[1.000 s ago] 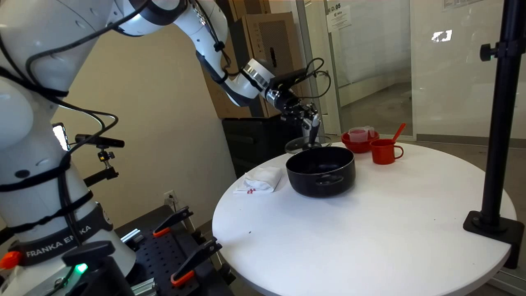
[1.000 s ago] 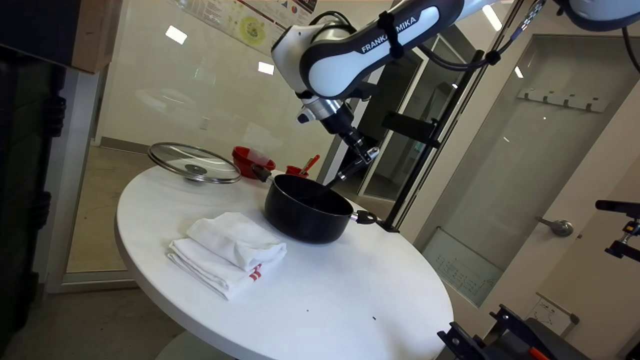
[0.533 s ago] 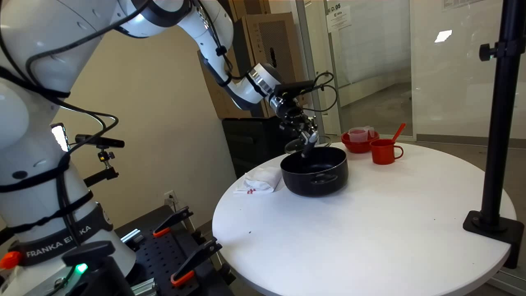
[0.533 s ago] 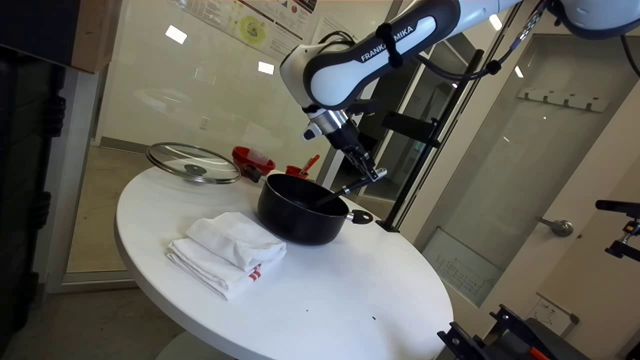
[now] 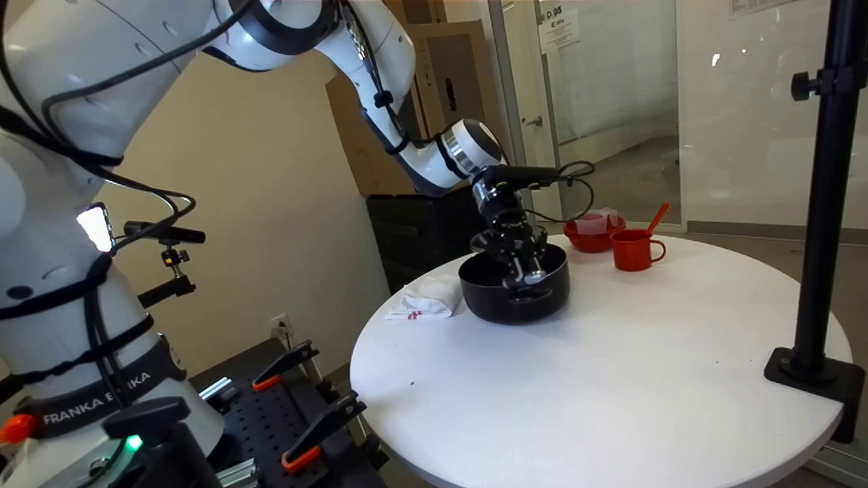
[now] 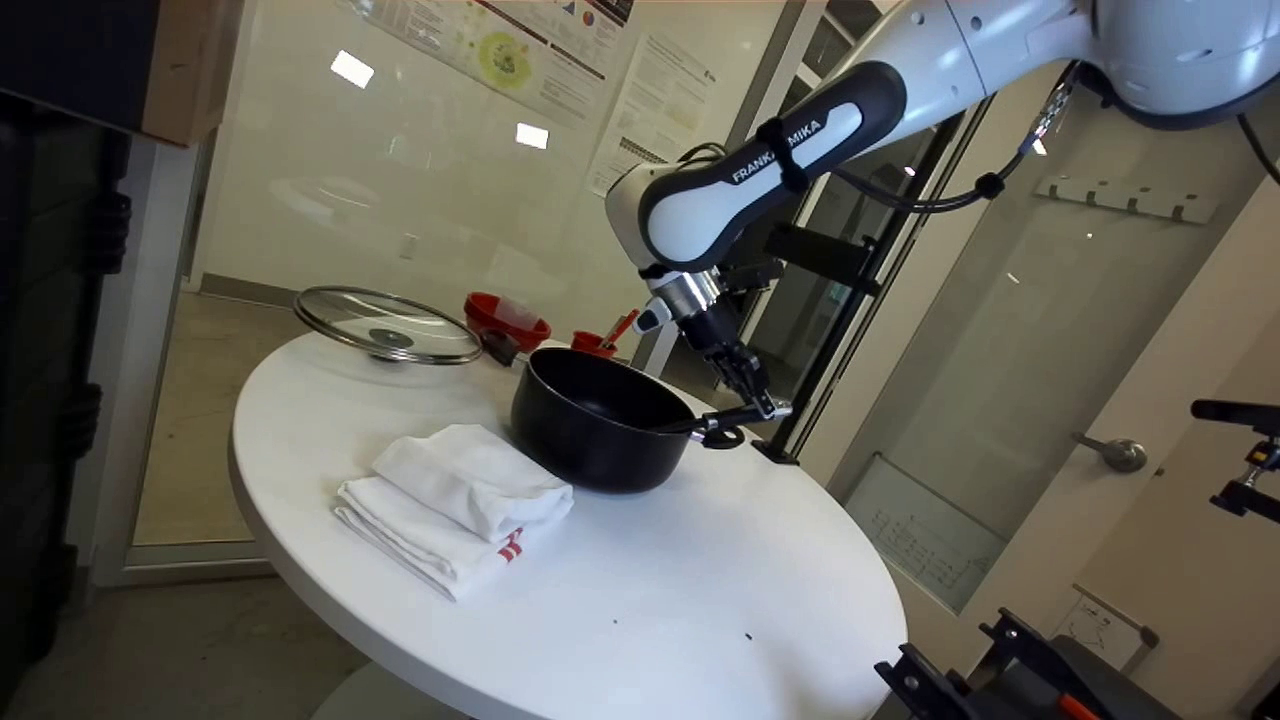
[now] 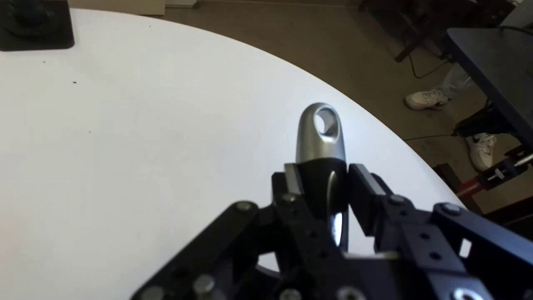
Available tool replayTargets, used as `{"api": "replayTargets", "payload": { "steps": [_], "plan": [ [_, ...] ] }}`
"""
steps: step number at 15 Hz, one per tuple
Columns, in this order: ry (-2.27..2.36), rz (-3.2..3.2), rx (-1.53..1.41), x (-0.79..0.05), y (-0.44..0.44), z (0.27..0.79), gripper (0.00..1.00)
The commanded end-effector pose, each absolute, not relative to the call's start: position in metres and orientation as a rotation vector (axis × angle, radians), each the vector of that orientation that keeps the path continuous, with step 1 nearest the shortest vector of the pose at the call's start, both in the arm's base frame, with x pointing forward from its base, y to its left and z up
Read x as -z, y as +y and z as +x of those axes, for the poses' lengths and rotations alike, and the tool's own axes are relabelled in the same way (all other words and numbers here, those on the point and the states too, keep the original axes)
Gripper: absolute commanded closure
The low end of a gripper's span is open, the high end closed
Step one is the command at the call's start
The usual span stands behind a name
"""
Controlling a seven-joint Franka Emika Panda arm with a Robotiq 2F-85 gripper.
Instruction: Use the ladle to mix in the pot
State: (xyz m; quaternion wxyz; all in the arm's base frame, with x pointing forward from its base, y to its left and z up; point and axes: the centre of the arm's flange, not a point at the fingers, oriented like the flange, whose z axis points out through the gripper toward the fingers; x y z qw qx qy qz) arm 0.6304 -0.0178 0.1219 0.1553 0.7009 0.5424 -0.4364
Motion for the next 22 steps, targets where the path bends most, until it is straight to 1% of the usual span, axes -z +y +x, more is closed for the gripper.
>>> {"api": "replayTargets", "payload": {
  "steps": [1,2,3,4,5,6,9,11,12,16,22],
  "plan": [
    [1.621,2.059,1.255,-0.114,-0.033,0.636,0.92],
    [1.631,2.066,1.249,-0.114,-0.034,0.635,0.91],
    [1.640,2.072,1.244,-0.114,-0.035,0.635,0.79],
    [1.647,2.075,1.237,-0.115,-0.034,0.635,0.50],
    [1.653,2.077,1.229,-0.117,-0.034,0.635,0.42],
    [1.659,2.082,1.219,-0.119,-0.033,0.636,0.36],
    [1.664,2.089,1.193,-0.123,-0.030,0.637,0.13],
    [1.667,2.093,1.171,-0.128,-0.027,0.638,0.01],
    [1.669,2.095,1.156,-0.131,-0.026,0.638,0.00],
    [1.720,2.109,1.065,-0.162,-0.016,0.639,0.00],
    [1.838,2.052,0.776,-0.239,0.008,0.646,0.00]
  ]
}}
